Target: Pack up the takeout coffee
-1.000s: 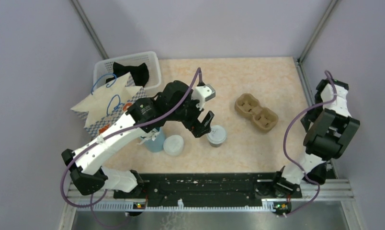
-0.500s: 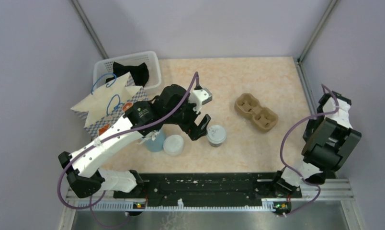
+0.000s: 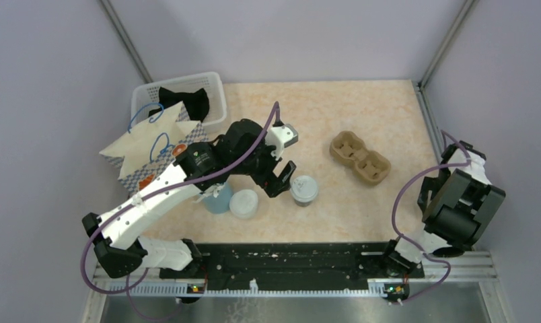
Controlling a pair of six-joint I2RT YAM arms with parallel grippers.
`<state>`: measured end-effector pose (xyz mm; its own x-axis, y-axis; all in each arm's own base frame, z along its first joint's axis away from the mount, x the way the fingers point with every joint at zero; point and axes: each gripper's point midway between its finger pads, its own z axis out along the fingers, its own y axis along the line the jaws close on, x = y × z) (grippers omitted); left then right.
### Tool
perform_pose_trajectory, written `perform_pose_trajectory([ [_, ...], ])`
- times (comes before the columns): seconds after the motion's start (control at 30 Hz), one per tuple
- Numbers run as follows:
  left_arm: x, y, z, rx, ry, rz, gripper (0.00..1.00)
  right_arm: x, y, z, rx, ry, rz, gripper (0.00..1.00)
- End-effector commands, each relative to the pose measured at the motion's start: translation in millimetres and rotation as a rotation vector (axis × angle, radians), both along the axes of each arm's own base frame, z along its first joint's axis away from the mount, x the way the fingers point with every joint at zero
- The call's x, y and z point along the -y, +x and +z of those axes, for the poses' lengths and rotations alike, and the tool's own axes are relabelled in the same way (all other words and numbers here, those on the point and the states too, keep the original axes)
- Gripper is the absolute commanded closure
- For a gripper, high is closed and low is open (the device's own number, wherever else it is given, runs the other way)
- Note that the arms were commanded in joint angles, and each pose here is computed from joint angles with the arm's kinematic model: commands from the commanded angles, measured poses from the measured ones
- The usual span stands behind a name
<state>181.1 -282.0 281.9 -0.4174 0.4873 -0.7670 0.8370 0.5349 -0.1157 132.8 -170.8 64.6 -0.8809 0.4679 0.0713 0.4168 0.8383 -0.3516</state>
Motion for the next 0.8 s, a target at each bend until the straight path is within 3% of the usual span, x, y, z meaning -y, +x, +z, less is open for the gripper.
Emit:
perform_pose_trajectory([
  [0.0,-2.4,1.7,2.0,0.030,0.005,-0.001,0.02,15.1,11.3,-10.9,0.034,-0.050,-0.005,0.01],
  [0.13,0.4,1.1,-0.9,0.018,0.006,-0.009,0.02,27.7,13.4,-12.5,0.019,-0.109,-0.007,0.04],
  [0.4,1.8,1.0,-4.8,0.008,0.013,-0.012,0.02,47.7,32.1,-7.3,0.019,-0.179,-0.044,0.35],
  [0.5,2.5,-0.5,-6.6,0.000,0.012,-0.018,0.02,48.2,44.3,-6.4,0.035,-0.204,-0.064,0.42],
  [0.77,2.1,-1.2,-15.0,-0.018,0.028,-0.015,0.02,6.1,111.8,-13.8,0.063,-0.128,-0.044,0.42],
])
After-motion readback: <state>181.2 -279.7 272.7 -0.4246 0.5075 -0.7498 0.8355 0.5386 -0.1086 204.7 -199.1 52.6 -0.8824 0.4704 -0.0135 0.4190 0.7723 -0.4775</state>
